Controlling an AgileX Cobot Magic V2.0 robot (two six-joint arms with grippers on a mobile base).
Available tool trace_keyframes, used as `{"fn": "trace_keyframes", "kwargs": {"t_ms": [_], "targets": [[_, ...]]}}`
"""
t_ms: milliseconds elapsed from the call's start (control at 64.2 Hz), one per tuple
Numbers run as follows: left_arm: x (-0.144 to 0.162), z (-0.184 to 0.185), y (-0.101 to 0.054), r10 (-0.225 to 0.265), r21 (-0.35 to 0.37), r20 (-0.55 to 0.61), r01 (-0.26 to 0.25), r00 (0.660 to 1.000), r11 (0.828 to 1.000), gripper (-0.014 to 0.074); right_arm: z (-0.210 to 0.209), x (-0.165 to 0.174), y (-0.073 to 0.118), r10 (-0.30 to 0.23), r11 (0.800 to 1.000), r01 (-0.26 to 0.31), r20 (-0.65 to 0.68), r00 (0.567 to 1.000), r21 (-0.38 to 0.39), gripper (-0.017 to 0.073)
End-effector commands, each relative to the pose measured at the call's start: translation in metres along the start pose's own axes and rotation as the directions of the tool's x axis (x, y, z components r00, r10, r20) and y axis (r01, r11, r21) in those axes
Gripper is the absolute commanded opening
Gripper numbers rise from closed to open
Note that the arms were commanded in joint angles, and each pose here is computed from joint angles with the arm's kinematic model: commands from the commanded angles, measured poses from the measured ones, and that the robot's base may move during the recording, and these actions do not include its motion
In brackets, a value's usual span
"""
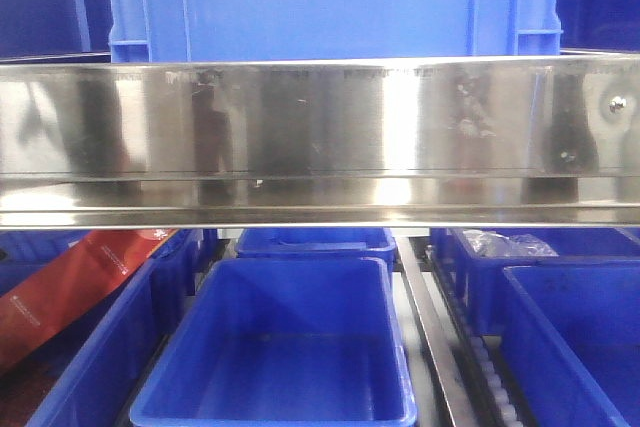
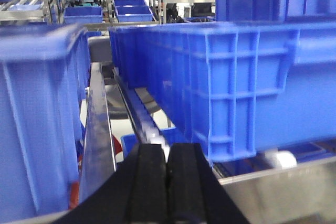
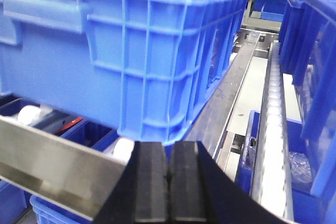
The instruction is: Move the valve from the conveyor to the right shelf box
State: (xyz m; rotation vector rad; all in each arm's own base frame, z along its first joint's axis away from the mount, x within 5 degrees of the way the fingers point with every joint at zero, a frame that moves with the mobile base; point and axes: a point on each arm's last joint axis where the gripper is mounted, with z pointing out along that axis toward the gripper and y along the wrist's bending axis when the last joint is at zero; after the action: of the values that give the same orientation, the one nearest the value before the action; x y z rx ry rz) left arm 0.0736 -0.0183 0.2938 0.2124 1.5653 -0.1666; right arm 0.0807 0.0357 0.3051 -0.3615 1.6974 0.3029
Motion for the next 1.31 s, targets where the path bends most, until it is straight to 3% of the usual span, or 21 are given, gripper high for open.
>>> {"fn": "trace_keyframes", "kwargs": {"t_ms": [0,778,825,918,981,1198,1292], "targets": [[0.002,-0.003,0.000,-0.011,-0.005,0.038,0.011,0.999,1.000,-0.0111,-0.002,0.000,-0.001,-0.010,1.000,0.010,0.042,0.999,0.009,-0.0162],[0.003,-0.004,0.000,-0.011,-0.005,0.040,0.011,0.999,1.000,-0.0111,-0.002,0.000,-0.001,-0.010,1.000,0.010,0.038,0.999,0.008,-0.0162],[0.006,-0.003,0.001,0.025,-0.013,0.032,-0.024,0.999,1.000,-0.0111,-0.002,0.000,-0.001,-0.010,1.000,0.010,0.038,0.999,0.008,-0.0162],[0.014,-0.003,0.005,0.153,-0.064,-0.002,-0.153,0.988,0.986,-0.0111,-0.002,0.000,-0.001,-0.010,1.000,0.010,0.038,0.999,0.008,-0.0162],[0.019,-0.004,0.008,0.184,-0.111,-0.006,-0.184,0.983,0.977,-0.0111,-0.002,0.000,-0.001,-0.010,1.000,0.010,0.038,0.999,0.008,-0.0162],[0.046,-0.016,0.016,0.187,-0.295,0.091,-0.153,0.978,0.943,-0.0111,-0.002,0.000,-0.001,-0.010,1.000,0.010,0.038,0.999,0.008,-0.0162],[0.064,-0.021,0.017,0.101,-0.333,0.132,-0.052,0.986,0.942,-0.0111,-0.002,0.000,-0.001,-0.010,1.000,0.010,0.038,0.999,0.008,-0.0162]]}}
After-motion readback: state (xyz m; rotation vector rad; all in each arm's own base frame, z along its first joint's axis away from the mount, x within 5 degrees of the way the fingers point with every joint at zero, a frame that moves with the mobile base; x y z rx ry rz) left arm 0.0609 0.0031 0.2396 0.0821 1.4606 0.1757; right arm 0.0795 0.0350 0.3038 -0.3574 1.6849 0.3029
